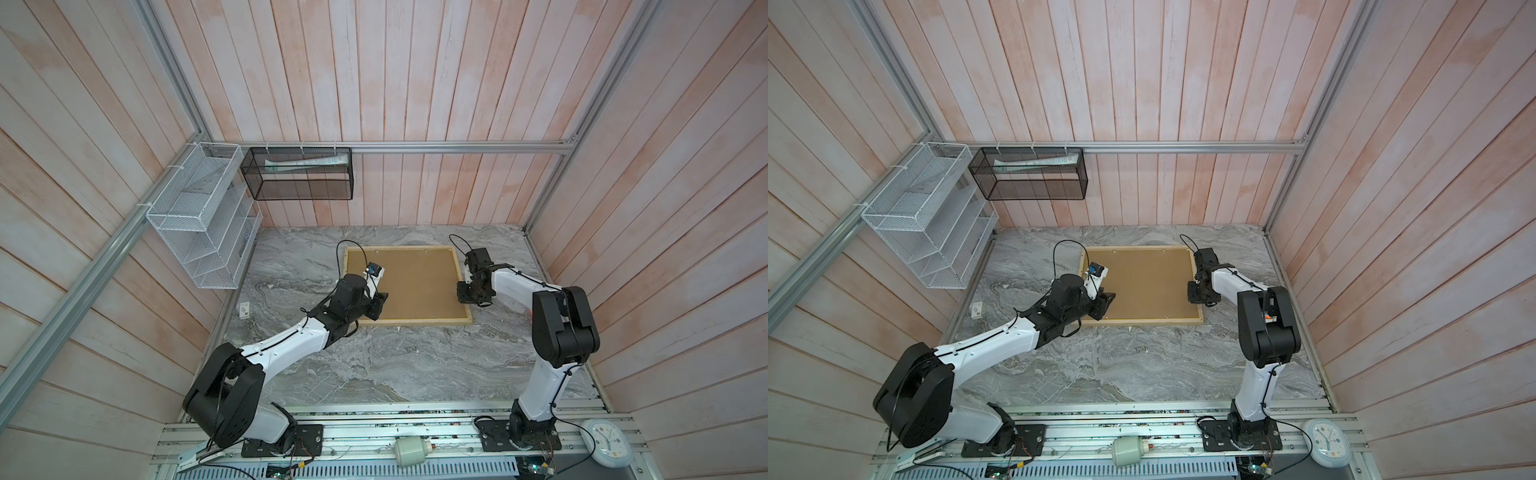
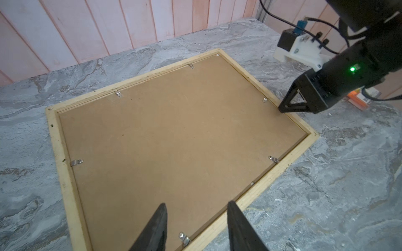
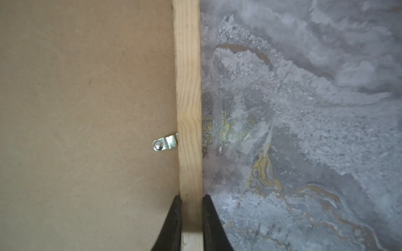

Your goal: Put the photo into the frame

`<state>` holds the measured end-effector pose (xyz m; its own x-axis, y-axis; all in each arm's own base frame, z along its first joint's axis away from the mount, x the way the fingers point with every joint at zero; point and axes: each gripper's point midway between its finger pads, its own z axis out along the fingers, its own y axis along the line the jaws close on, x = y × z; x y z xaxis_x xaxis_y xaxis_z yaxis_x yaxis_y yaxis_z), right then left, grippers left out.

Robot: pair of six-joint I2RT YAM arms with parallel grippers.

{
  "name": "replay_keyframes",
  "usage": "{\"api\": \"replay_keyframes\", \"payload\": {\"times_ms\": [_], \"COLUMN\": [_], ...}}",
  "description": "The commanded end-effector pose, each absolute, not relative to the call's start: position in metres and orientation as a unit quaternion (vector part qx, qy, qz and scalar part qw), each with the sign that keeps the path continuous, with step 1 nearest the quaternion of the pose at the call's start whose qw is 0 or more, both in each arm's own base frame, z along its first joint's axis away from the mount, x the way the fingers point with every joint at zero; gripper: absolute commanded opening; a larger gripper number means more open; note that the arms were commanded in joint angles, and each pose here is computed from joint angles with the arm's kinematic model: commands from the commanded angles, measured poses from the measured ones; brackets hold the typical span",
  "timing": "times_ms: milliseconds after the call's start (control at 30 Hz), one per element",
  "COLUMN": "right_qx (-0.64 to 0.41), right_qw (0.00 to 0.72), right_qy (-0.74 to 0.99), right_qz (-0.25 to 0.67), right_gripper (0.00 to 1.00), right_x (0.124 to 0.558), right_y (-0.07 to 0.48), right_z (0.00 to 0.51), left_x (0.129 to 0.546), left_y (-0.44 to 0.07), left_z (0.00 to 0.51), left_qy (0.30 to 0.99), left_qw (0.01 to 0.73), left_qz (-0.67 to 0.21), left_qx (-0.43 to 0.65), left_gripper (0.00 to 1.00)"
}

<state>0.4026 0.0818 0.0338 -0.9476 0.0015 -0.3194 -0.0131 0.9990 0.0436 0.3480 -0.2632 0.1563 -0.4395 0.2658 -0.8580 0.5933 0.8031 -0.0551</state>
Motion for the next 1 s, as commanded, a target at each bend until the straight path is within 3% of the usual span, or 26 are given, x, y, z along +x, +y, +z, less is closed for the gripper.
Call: {"api": "replay_keyframes", "payload": {"times_ms": [0,467,967], "right_qx": [-0.012,-0.031,-0.030], "right_qw": [0.163,0.221,0.223], "right_qy": [0.986,0.973,0.972], "right_qz": [0.020,0.056,0.066], "right_gripper": [0.00,0.00,0.00], "right_x": [0.398,0.410,0.404], "right_y": [0.084,0.099,0.100], "right_z": [0.060,0.136,0.152], "left_x": [0.343,0.305,0.319], "left_y": [-0.271,-0.344,-0.360], "left_z": [0.134,0.100,0.083], "left_qy": [0.827,0.764,0.725], "left_qw": [0.457,0.464,0.510], "left_qz": [-0.142,-0.089,0.039], "left_qx": [0.296,0.439,0.462], "left_gripper": [0.46,0.48,0.48]}}
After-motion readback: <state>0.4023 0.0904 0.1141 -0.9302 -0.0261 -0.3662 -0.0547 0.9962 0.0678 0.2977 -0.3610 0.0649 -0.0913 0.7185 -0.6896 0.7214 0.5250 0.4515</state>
